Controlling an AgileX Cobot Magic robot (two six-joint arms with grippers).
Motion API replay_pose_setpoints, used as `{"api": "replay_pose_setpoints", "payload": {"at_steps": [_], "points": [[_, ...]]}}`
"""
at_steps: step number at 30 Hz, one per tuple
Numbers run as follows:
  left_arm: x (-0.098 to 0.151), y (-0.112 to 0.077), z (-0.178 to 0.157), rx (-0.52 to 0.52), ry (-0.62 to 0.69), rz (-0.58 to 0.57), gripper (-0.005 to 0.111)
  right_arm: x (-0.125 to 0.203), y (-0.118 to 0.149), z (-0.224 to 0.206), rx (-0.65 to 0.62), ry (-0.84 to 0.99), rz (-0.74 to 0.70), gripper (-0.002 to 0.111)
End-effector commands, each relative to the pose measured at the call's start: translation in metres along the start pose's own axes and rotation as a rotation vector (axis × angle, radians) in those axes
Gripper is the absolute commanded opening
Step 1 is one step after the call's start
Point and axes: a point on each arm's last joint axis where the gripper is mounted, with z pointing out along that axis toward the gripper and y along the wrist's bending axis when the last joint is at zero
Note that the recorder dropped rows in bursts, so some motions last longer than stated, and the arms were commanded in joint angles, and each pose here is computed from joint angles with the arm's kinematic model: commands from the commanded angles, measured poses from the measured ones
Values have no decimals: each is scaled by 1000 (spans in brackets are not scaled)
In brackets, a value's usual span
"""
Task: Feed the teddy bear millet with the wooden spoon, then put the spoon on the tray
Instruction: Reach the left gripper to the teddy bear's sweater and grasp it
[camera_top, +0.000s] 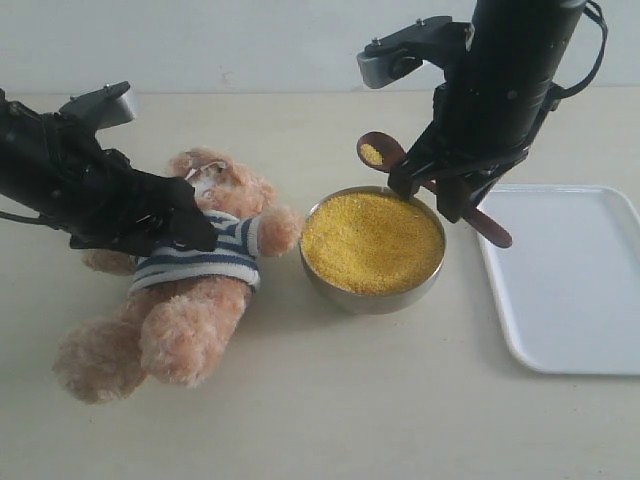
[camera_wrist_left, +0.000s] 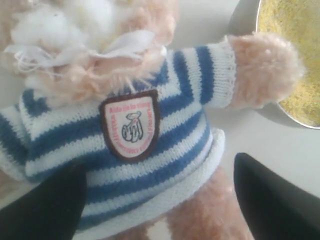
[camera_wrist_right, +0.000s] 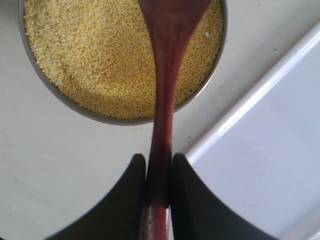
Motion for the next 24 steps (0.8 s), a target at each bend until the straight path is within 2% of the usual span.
{"api": "replay_pose_setpoints", "payload": {"at_steps": [1,3,8,15,18,24], "points": [[-3,-5,0,26,-24,-58,77,1,-1,-3,3,-6,0,-1],[-3,-5,0,27,-23,-125,77,1,-1,-3,3,-6,0,-1],[1,-5,0,18,27,-116,77,1,-1,-3,3,-6,0,-1],[10,6,-1,-109,116,-122,82,1,-1,-3,3,-6,0,-1],[9,8,-1,-132,107,-140,85,1,-1,-3,3,-6,0,-1],[4,6,0,-113,53,-137,85,1,-1,-3,3,-6,-2,-1]]}}
